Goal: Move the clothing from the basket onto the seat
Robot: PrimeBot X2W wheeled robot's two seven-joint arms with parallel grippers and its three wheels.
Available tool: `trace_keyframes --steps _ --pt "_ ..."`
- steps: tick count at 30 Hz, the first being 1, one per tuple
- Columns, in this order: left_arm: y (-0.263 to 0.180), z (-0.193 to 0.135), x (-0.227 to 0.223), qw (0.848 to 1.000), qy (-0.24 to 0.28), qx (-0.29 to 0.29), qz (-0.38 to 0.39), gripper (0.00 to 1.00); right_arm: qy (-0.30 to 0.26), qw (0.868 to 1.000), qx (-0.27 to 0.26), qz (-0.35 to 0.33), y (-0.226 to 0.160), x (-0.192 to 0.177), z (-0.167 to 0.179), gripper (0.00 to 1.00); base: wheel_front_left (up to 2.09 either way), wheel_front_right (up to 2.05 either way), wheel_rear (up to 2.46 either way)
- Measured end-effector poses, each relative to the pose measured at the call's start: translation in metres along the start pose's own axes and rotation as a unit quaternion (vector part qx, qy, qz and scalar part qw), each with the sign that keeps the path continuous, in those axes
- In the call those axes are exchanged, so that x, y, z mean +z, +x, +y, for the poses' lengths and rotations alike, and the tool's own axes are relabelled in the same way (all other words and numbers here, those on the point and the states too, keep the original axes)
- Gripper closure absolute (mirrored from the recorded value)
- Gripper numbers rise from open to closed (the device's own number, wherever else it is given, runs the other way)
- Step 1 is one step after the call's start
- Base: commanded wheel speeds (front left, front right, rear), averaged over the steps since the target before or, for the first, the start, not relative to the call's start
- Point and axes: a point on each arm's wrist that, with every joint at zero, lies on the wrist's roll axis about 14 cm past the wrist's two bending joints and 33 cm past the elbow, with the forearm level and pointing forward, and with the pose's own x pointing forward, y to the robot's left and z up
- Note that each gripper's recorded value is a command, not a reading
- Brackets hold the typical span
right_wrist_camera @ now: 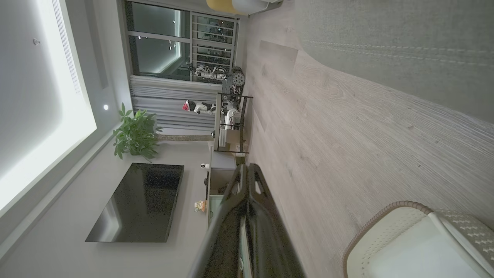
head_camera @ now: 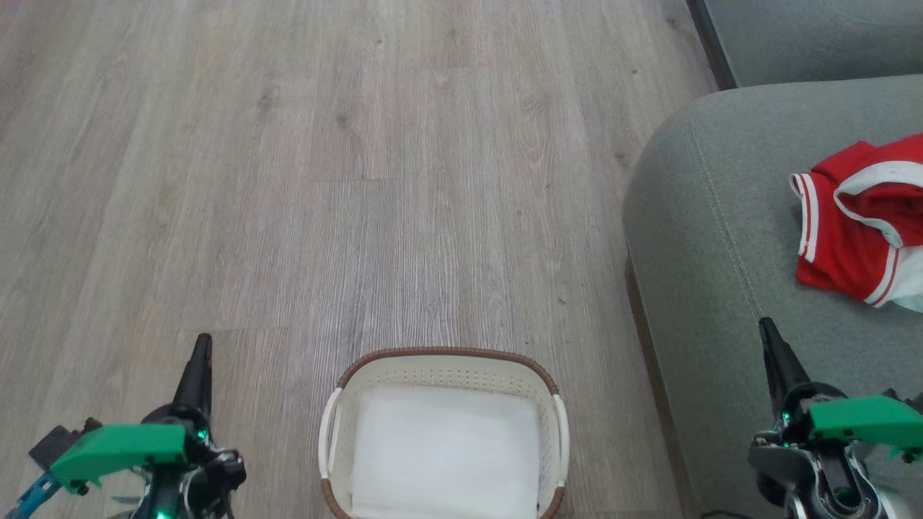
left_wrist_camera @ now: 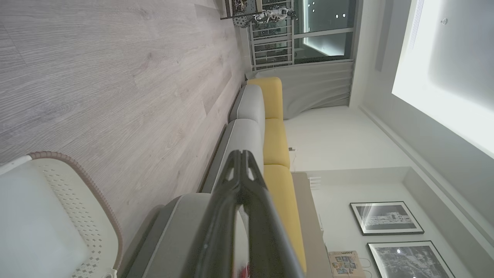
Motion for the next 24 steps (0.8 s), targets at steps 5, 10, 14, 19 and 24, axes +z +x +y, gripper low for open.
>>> trace_keyframes --steps 5,10,14,19,24 --pt "0.0003 -0.0009 0.0044 1.000 -0.029 -0.003 -0.004 1.00 0.027 1.000 0.002 -0.001 0.0008 0.0007 0.0004 1.00 0.00 0.00 0.00" --pt "0.0020 -0.0054 0.0063 0.999 -0.051 -0.013 -0.005 1.00 0.047 0.999 0.009 -0.002 0.0045 0.0025 0.0054 1.00 0.00 0.00 0.00" --pt "0.0038 -0.0086 0.0066 0.998 -0.056 -0.018 -0.006 1.00 0.052 0.999 0.010 -0.002 0.0048 0.0021 0.0058 1.00 0.00 0.00 0.00" --pt "0.0038 -0.0086 0.0065 0.998 -0.057 -0.018 -0.006 1.00 0.052 0.999 0.010 -0.003 0.0048 0.0022 0.0058 1.00 0.00 0.00 0.00" --pt "0.0039 -0.0086 0.0063 0.998 -0.057 -0.018 -0.006 1.00 0.052 0.999 0.010 -0.003 0.0048 0.0023 0.0058 1.00 0.00 0.00 0.00"
